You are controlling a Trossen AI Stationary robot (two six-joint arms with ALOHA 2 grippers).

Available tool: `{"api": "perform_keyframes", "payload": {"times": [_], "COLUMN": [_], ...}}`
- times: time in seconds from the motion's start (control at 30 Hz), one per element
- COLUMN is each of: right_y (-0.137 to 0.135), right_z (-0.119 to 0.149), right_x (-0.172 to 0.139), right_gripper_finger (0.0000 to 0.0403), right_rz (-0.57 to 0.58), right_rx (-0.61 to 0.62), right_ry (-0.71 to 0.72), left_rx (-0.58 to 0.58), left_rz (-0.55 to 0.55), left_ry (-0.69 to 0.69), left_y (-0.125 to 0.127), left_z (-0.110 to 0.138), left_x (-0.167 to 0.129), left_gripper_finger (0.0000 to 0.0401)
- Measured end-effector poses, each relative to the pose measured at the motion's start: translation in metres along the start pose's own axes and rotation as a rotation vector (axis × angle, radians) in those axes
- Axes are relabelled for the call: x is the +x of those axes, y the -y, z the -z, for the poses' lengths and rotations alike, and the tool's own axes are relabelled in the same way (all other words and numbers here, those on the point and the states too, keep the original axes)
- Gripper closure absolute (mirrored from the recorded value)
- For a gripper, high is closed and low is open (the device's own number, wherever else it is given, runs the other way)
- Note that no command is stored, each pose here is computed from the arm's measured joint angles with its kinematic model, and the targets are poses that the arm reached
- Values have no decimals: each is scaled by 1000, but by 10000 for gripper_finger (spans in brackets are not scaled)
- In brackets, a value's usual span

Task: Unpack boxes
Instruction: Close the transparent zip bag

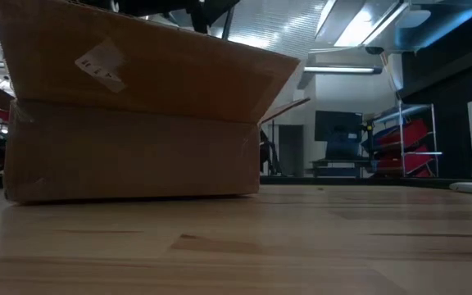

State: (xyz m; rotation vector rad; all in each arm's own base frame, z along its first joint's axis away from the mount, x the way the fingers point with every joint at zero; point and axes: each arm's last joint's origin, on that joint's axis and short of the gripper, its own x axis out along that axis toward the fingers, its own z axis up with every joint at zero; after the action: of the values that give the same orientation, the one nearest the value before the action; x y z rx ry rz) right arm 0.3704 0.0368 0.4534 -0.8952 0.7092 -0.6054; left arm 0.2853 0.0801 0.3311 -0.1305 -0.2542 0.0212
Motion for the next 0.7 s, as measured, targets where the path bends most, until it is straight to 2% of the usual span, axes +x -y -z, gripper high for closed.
{"api": "perform_keyframes", "payload": {"times": [0.1,0.23,0.33,0.5,0.7], "right_y": [0,0,0,0,0], "right_z": [0,0,0,0,0], "right_x": [0,0,0,0,0], "right_gripper_finger": [403,403,403,403,403], "right_rz": [-1,-1,0,0,1], "right_rx": [0,0,2,2,4], "right_ry": [0,1,2,2,3], "left_rx": [-33,-135,-135,-153,-181], "left_rz": [-2,5,11,21,24], "left_ry": [2,0,-6,-13,-14], "left_y": [0,0,1,2,2], "left_z": [0,0,1,1,1], "left_x": [0,0,0,0,0], "left_gripper_finger": [47,54,85,161,199]}}
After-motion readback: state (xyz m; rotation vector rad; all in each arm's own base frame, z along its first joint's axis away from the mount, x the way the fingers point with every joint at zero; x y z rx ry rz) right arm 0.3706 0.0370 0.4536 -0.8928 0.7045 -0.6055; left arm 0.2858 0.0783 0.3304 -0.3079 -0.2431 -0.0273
